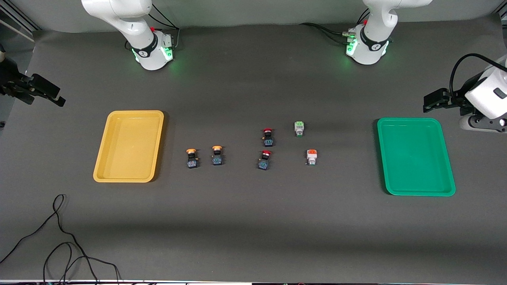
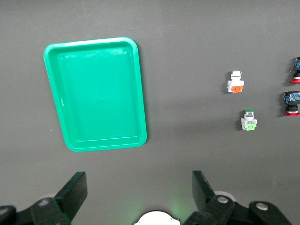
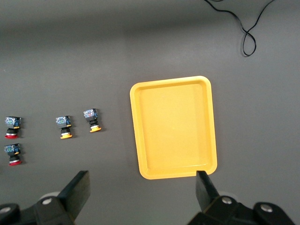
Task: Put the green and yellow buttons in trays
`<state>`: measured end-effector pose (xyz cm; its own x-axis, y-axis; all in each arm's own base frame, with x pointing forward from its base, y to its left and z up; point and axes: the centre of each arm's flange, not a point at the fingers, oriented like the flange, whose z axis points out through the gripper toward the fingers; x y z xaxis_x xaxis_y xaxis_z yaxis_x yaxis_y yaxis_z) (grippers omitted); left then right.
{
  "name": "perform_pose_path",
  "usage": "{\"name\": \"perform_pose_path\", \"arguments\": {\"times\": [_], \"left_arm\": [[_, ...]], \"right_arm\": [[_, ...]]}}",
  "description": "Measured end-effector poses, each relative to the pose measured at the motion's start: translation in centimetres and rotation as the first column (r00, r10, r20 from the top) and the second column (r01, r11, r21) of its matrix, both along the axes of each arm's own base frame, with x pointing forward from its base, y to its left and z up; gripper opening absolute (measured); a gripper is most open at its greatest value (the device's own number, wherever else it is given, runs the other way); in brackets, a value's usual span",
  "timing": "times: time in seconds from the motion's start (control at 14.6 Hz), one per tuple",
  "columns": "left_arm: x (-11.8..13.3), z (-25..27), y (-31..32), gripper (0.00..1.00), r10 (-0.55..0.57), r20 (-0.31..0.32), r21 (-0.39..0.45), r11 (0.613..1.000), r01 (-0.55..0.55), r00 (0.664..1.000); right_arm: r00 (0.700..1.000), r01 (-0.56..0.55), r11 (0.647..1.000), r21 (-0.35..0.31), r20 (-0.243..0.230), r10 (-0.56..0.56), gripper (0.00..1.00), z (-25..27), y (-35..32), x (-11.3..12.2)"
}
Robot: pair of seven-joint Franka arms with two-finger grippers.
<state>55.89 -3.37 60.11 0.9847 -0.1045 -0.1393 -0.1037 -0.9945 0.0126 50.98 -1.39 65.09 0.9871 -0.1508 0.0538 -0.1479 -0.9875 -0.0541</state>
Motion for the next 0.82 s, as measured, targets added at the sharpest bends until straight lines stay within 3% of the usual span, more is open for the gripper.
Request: {"name": "perform_pose_path", "arguments": {"times": [0.55,0.82], "left_arm": [[0.0,0.0,-0.1,1.0,-0.002,0.0,0.0,1.0,0.002,1.0],[0.0,0.0,-0.1,1.0,-0.002,0.0,0.0,1.0,0.002,1.0]], "right_arm": [[1.0,0.001,1.0,0.002,0.021,-0.001,1.0,-0.2,0.0,0.5],[1.0,0.0,1.0,0.003,0.001,0.0,1.0,-1.6,0.1,0.8]]}}
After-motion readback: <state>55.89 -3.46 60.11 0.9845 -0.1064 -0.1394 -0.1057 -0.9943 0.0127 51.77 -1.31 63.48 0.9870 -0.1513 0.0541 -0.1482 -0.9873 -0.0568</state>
